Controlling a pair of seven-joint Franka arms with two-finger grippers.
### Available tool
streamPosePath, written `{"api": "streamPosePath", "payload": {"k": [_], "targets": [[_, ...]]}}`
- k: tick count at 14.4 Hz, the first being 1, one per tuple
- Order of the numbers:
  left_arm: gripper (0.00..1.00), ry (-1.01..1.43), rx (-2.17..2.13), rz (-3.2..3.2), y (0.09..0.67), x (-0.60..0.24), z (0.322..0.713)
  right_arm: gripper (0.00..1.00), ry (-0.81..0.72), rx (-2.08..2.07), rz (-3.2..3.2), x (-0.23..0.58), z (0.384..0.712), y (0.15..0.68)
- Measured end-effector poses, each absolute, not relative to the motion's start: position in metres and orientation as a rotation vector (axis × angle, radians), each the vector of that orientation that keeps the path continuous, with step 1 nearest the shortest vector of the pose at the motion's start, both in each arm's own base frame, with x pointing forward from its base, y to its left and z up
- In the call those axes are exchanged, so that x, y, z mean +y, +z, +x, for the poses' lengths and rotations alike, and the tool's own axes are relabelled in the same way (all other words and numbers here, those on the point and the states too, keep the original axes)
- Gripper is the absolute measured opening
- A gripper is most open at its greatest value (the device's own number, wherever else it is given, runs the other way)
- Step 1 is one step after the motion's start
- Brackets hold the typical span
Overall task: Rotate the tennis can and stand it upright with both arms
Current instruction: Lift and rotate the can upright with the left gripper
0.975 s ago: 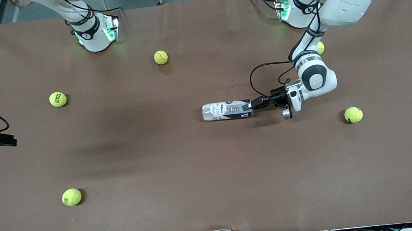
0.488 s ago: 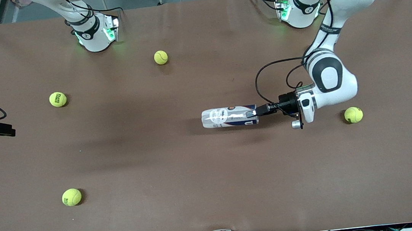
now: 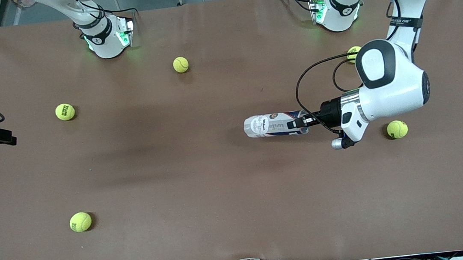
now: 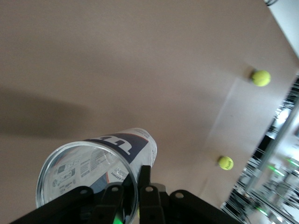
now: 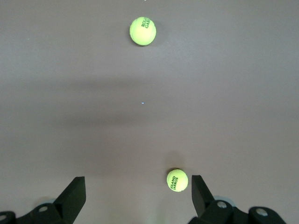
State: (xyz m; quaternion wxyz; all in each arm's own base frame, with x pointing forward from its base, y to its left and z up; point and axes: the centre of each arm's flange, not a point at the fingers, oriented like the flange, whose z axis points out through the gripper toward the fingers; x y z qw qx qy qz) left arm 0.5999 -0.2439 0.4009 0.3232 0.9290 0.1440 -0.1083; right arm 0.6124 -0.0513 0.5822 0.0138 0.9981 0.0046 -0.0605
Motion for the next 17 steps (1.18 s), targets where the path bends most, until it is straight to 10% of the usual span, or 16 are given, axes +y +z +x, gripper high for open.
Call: {"api": "streamPosePath", "payload": {"k": [7,17], "targets": [[0.05,-0.126,0.420,2.870,0.454,-0.373,0.554,1.00,-0.160,0.008,3.109,-0.051,0.580,0.599],[0.05,-0.085,0.269,3.252,0.356,-0.508,0.475,1.00,-0.114,-0.005,3.124,-0.054,0.531,0.652]]}}
